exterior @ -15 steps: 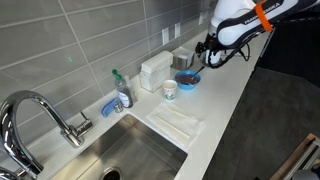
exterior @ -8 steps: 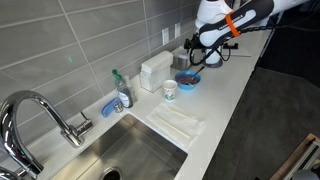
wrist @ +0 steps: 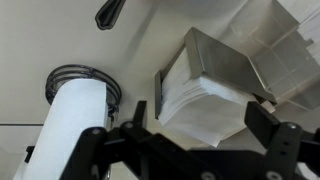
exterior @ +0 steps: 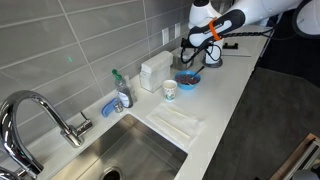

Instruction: Remove one napkin from the silver napkin holder and put it on the counter next to the paper cup on the left

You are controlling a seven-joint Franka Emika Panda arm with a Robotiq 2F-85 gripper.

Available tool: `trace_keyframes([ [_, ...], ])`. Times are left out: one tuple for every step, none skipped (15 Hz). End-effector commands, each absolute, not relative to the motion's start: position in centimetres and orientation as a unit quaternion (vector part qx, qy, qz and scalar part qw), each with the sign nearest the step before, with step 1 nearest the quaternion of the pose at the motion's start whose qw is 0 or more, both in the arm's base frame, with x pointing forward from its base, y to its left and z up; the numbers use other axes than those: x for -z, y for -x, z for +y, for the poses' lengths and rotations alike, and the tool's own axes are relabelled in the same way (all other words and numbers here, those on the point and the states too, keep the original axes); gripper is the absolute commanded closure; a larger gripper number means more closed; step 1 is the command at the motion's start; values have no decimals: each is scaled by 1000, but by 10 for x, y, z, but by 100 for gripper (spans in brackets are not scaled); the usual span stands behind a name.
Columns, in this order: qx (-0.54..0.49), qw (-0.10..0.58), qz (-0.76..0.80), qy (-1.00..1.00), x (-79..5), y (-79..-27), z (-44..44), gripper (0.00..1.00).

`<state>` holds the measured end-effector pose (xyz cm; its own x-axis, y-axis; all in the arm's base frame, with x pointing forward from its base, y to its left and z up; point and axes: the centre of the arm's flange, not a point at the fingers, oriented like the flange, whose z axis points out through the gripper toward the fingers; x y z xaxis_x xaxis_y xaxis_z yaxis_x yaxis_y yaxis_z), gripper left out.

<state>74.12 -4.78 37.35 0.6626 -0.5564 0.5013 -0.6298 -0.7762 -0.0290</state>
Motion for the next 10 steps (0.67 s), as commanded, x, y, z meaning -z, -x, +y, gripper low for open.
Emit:
trace_keyframes([
  [-249, 73, -327, -909, -372, -743, -47, 0],
  [-250, 72, -327, -909, -372, -744, -46, 0],
  [-250, 72, -327, -908, -372, -745, -46, 0],
  [-251, 71, -327, -908, -373, -745, -46, 0],
  [-251, 71, -328, -908, -373, -745, -46, 0],
  [-260, 74, -340, -901, -370, -751, -45, 0],
  [-261, 76, -347, -898, -367, -757, -46, 0],
  [-265, 76, -350, -895, -365, -760, -47, 0],
  [-264, 75, -354, -894, -362, -763, -47, 0],
  [-264, 72, -356, -894, -359, -766, -47, 0],
])
